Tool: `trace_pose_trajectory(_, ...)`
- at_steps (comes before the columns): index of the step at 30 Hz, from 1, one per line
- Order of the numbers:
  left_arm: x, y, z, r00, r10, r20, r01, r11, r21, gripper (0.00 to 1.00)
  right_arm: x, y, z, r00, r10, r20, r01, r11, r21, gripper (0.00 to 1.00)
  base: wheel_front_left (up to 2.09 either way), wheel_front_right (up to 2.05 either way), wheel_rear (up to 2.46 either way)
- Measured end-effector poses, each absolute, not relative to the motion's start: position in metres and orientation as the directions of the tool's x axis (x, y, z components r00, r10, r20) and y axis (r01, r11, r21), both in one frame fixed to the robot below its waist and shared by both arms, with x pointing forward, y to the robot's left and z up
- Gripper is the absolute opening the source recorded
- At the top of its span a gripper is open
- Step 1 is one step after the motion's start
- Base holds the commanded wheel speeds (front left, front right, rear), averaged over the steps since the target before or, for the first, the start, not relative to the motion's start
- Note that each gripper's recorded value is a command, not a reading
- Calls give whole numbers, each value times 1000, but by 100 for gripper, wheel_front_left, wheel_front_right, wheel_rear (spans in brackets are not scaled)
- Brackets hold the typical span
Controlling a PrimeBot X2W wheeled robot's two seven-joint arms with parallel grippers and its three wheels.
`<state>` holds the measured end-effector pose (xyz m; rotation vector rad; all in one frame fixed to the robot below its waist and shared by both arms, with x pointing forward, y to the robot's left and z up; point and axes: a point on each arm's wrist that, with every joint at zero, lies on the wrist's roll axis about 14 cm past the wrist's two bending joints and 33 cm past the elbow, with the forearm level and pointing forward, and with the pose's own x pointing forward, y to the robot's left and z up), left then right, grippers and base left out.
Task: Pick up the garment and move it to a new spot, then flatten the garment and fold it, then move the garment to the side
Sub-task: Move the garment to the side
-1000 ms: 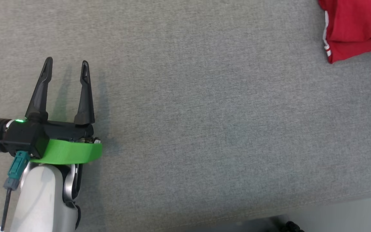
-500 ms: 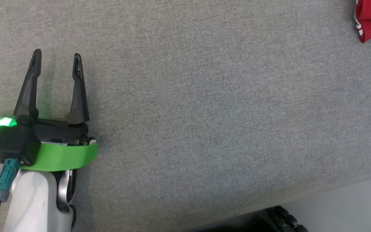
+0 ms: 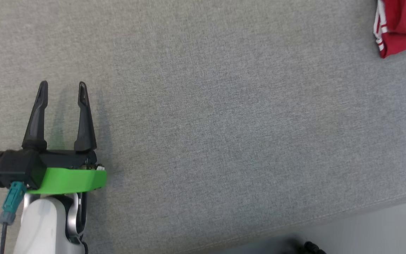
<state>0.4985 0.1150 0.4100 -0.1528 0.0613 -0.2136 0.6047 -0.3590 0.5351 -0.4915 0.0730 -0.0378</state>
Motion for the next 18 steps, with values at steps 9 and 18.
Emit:
trace_pose_trajectory(9,463,145,435,992,-116,-48,107,982,-157,100,575,-266,554,988,138,63,-111,941,-319,100,0,0,0)
trace_pose_trajectory(18,429,172,468,999,-36,0,35,989,-144,100,518,-221,557,974,186,131,-160,969,-187,100,0,0,0)
